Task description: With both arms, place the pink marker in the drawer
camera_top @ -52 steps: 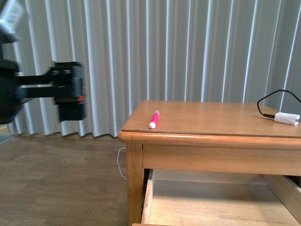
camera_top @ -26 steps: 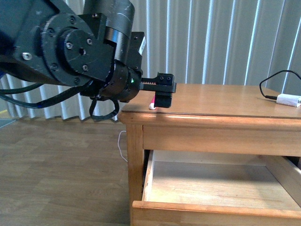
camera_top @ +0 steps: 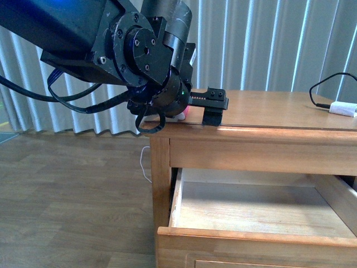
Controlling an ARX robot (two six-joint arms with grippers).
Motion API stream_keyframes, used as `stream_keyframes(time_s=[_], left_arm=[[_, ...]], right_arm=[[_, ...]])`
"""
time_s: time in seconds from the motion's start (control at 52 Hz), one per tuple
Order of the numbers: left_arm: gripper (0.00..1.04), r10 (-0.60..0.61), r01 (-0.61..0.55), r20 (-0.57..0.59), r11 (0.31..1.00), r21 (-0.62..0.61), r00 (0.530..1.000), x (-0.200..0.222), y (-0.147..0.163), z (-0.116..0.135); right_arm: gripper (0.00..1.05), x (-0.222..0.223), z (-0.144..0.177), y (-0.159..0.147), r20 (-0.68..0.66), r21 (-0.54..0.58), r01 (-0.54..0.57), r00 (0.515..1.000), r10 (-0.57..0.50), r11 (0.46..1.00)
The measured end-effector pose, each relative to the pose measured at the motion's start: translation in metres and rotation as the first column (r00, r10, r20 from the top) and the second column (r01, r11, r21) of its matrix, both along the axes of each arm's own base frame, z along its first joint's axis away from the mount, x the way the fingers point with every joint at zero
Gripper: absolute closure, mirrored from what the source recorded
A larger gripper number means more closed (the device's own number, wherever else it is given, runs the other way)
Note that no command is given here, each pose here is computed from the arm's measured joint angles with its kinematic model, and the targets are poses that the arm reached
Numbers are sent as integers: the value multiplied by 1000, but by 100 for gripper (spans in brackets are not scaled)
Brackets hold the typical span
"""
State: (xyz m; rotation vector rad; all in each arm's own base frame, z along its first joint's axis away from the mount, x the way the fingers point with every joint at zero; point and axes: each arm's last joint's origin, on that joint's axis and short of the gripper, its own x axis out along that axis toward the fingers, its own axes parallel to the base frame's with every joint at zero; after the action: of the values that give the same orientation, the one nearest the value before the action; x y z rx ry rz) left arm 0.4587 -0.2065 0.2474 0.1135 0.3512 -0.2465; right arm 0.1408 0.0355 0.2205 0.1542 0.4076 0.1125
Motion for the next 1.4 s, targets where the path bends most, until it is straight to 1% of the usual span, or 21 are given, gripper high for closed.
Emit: stream_keyframes(time_s=[0.038, 0.077, 0.192, 0.231, 0.288, 0.442, 0.519, 0.577, 0.635, 0.692, 0.75, 0.827, 0.846, 0.885, 0.962, 0.981, 1.096, 1.192, 1.288, 1.404], left_arm=[[8, 0, 0, -3, 1000, 6, 1000, 0, 0, 0], [15, -1, 1, -7, 1000, 14, 1000, 0, 0, 0], [31, 1, -1, -13, 1000, 25, 1000, 0, 0, 1], [39, 4, -3, -13, 1000, 28, 1000, 0, 0, 1], [46, 4, -4, -13, 1000, 29, 1000, 0, 0, 1], [74, 8, -7, -12, 999, 39, 1000, 2, 3, 0], [85, 5, -5, -11, 999, 49, 1000, 3, 5, 0], [90, -5, 5, -4, 999, 53, 1000, 3, 6, -1], [90, -23, 23, 8, 998, 53, 1000, 1, 6, -2], [90, -76, 74, 29, 996, 53, 997, -3, 7, -3], [90, -141, 138, 51, 989, 57, 989, -9, 8, -4], [90, -246, 242, 66, 968, 69, 967, -21, 10, -5], [90, -256, 251, 69, 965, 73, 964, -23, 11, -4], [90, -328, 323, 73, 944, 74, 942, -31, 12, -4], [90, -417, 410, 83, 908, 86, 905, -46, 14, 0], [90, -456, 448, 90, 889, 89, 886, -52, 15, 2], [90, -570, 560, 124, 821, 110, 812, -74, 18, 12], [90, -640, 625, 130, 768, 137, 758, -89, 17, 12], [90, -660, 641, 116, 750, 165, 742, -94, 14, 5], [90, -673, 649, 83, 733, 204, 735, -96, 6, -15]], right_arm=[[9, 0, 0, 0, 0, 0, 0, 1000, 0, 1000], [9, 0, 0, 0, 0, 0, 0, 1000, 0, 1000], [9, 0, 0, 0, 0, 0, 0, 1000, 0, 1000], [9, 0, 0, 0, 0, 0, 0, 1000, 0, 1000], [9, 0, 0, 0, 0, 0, 0, 1000, 0, 1000], [9, 0, 0, 0, 0, 0, 0, 1000, 0, 1000], [9, 0, 0, 0, 0, 0, 0, 1000, 0, 1000], [9, 0, 0, 0, 0, 0, 0, 1000, 0, 1000], [9, 0, 0, 0, 0, 0, 0, 1000, 0, 1000], [9, 0, 0, 0, 0, 0, 0, 1000, 0, 1000], [9, 0, 0, 0, 0, 0, 0, 1000, 0, 1000], [9, 0, 0, 0, 0, 0, 0, 1000, 0, 1000], [9, 0, 0, 0, 0, 0, 0, 1000, 0, 1000], [9, 0, 0, 0, 0, 0, 0, 1000, 0, 1000], [9, 0, 0, 0, 0, 0, 0, 1000, 0, 1000], [9, 0, 0, 0, 0, 0, 0, 1000, 0, 1000], [9, 0, 0, 0, 0, 0, 0, 1000, 0, 1000], [9, 0, 0, 0, 0, 0, 0, 1000, 0, 1000], [9, 0, 0, 0, 0, 0, 0, 1000, 0, 1000], [9, 0, 0, 0, 0, 0, 0, 1000, 0, 1000]])
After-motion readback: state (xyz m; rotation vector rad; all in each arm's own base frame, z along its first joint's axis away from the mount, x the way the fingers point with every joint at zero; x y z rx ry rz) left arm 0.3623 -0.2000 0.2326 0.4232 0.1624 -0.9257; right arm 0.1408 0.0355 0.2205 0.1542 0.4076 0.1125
